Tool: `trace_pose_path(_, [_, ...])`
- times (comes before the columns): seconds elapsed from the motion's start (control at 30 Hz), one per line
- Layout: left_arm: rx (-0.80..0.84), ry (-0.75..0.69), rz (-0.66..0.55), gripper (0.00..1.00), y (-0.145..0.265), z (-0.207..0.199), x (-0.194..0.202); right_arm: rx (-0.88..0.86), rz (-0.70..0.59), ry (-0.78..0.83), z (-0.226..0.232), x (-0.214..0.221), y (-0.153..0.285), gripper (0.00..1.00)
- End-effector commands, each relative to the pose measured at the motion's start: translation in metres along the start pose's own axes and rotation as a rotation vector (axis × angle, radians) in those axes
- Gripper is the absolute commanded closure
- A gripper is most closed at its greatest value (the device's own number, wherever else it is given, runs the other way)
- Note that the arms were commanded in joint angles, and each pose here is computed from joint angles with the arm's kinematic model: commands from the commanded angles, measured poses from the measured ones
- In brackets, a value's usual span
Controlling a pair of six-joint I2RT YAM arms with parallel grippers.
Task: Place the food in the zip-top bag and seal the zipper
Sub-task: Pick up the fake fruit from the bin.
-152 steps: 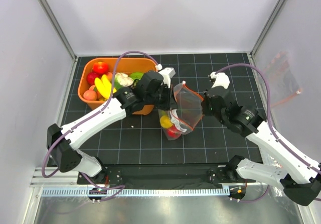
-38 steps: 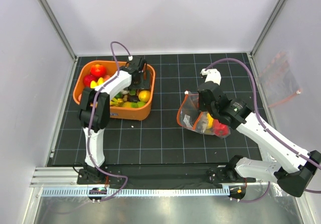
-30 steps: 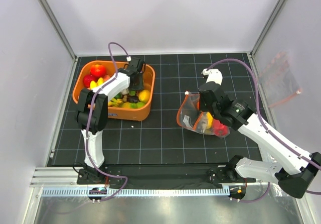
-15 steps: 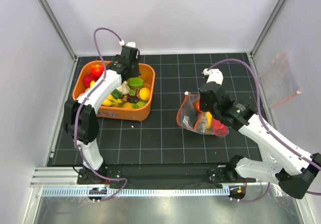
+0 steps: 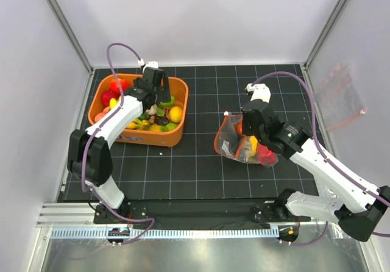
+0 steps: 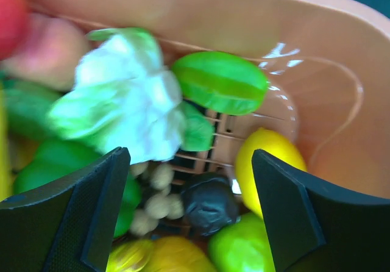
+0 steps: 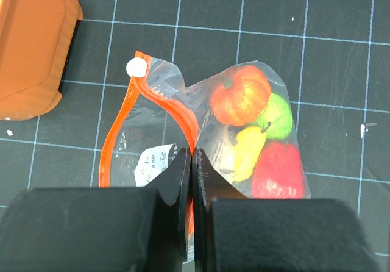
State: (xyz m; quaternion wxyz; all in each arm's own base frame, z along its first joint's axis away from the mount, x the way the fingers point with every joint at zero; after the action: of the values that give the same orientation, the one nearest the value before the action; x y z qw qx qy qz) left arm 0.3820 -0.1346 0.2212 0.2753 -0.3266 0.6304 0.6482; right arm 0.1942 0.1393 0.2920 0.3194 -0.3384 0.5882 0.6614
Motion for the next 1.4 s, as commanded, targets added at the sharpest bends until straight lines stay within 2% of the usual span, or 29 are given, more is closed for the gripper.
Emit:
trace_pose_path(0.0, [-0.068, 0.111, -0.23, 0.13, 0.033, 0.014, -0.04, -0.009, -0.055, -0.038, -0.001, -0.009, 0.004, 0.99])
trace_pose_path(0.13, [-0.192, 0.125, -0.278, 0.0, 0.048, 0.035, -0.047, -0.013, -0.056, -0.034, 0.0, -0.009, 0.004, 0.99])
trace_pose_path(0.3, [-0.284, 0.134, -0.238, 0.0, 0.049, 0.07, -0.062, -0.01, -0.056, -0.021, -0.002, -0.009, 0.005, 0.99])
trace_pose_path(0.53, [-0.376, 0.132, -0.182, 0.0, 0.026, 0.111, -0.076, -0.006, -0.061, -0.014, -0.005, -0.009, 0.009, 0.99])
trace_pose_path(0.63, [-0.364, 0.136, -0.14, 0.0, 0.006, 0.118, -0.076, -0.01, -0.063, -0.014, -0.005, -0.01, 0.01, 0.99])
trace_pose_path(0.8, [-0.357, 0.12, 0.001, 0.0, -0.042, 0.127, -0.061, -0.019, -0.067, -0.021, -0.005, -0.011, 0.013, 0.99])
trace_pose_path(0.93, [-0.357, 0.114, 0.052, 0.01, -0.068, 0.128, -0.052, -0.02, -0.065, -0.026, -0.005, -0.011, 0.013, 0.99])
trace_pose_path(0.97, [-0.346, 0.12, 0.048, 0.04, -0.074, 0.128, -0.052, -0.022, -0.066, -0.029, -0.005, -0.011, 0.014, 0.99])
trace_pose_path(1.0, [-0.311, 0.121, 0.066, 0.15, -0.083, 0.128, -0.047, -0.025, -0.065, -0.029, -0.004, -0.012, 0.014, 0.99])
trace_pose_path(1.07, [-0.302, 0.13, 0.054, 0.25, -0.087, 0.129, -0.05, -0.028, -0.064, -0.032, -0.004, -0.012, 0.014, 0.99])
trace_pose_path(1.1, [-0.303, 0.133, 0.047, 0.34, -0.087, 0.129, -0.052, -0.024, -0.061, -0.031, -0.004, -0.012, 0.013, 0.99])
trace_pose_path(1.2, [-0.287, 0.162, -0.025, 0.41, -0.073, 0.128, -0.062, -0.025, -0.058, -0.034, -0.003, -0.011, 0.013, 0.99])
trace_pose_path(1.23, [-0.265, 0.162, -0.018, 0.43, -0.073, 0.126, -0.051, -0.028, -0.059, -0.039, -0.003, -0.012, 0.013, 0.99])
trace_pose_path(1.27, [-0.235, 0.189, -0.127, 0.45, -0.054, 0.125, -0.07, -0.029, -0.06, -0.04, -0.004, -0.011, 0.013, 0.99])
trace_pose_path(1.33, [-0.198, 0.203, -0.155, 0.47, -0.044, 0.124, -0.058, -0.029, -0.059, -0.042, -0.003, -0.011, 0.013, 0.99])
trace_pose_path(1.37, [-0.145, 0.221, -0.231, 0.48, -0.026, 0.12, -0.069, -0.032, -0.057, -0.042, -0.002, -0.01, 0.012, 0.99])
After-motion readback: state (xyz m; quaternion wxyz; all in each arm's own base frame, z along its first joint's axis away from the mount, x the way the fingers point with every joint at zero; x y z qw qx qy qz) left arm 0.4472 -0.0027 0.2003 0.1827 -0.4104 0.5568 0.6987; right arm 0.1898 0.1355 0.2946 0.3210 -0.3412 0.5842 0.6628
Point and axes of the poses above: each gripper's point midway between its finger pads, its own y axis back along the fingers, its own z axis along the line the jaws close on, x = y × z, the point moved 8 cm from there along y, back along the fingers, and after that the axes turned 2 degrees about -y, right-handed, at the moved point
